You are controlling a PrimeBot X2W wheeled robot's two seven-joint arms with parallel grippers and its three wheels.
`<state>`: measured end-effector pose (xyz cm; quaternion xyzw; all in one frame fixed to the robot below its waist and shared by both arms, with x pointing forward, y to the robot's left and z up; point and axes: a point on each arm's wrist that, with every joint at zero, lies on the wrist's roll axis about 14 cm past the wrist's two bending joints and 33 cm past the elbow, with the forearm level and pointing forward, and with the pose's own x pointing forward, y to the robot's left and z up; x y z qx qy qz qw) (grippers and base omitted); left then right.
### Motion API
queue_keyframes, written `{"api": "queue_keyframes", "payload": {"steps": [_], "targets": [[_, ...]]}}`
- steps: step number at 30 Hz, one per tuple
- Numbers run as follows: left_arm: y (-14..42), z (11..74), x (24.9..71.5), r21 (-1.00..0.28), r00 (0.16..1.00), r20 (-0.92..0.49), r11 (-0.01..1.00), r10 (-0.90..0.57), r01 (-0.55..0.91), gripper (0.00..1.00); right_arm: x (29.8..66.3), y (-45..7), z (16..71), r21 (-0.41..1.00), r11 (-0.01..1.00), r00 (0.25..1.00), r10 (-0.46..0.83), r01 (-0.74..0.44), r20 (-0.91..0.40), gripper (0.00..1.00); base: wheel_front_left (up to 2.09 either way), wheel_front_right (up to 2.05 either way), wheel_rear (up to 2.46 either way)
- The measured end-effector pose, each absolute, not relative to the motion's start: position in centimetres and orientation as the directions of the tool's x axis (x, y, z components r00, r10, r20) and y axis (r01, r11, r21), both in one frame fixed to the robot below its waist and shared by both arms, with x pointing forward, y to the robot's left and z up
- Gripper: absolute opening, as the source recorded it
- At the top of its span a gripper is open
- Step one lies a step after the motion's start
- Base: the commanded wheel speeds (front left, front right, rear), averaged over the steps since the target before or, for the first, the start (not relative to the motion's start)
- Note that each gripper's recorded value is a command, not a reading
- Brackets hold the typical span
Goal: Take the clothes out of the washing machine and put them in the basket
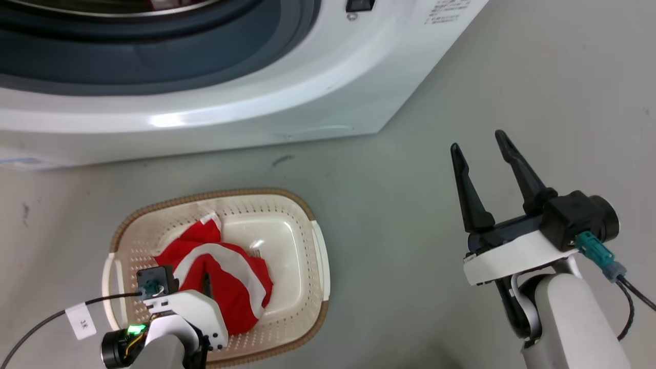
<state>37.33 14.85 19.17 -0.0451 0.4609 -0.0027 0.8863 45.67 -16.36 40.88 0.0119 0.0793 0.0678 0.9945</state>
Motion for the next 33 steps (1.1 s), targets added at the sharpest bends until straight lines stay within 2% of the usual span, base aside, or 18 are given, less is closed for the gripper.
{"api": "queue_keyframes", "payload": {"steps": [10,18,26,33], "targets": [[14.5,27.9,39.7,-0.126,0.793,-0.605,0.992,-0.065,-0.014,1.0,43.0,-15.6,45.7,0.028,0.988,0.986,0.153,-0.151,-0.071,1.0,0.0,0.0,0.0],[15.3,37.7,41.5,-0.125,0.948,-0.314,0.992,-0.044,0.005,1.0,40.6,-15.4,48.9,0.026,0.988,0.989,0.149,-0.149,-0.01,1.0,0.0,0.0,0.0],[15.7,46.9,42.9,-0.096,0.999,-0.027,0.995,-0.036,0.034,1.0,39.5,-15.6,50.9,0.017,0.99,0.989,0.142,-0.143,0.033,1.0,0.0,0.0,0.0],[14.5,51.3,45.6,-0.066,0.991,0.111,0.995,-0.069,0.077,1.0,39.5,-15.9,51.2,0.014,0.991,0.99,0.135,-0.136,0.037,1.0,0.0,0.0,0.0]]}}
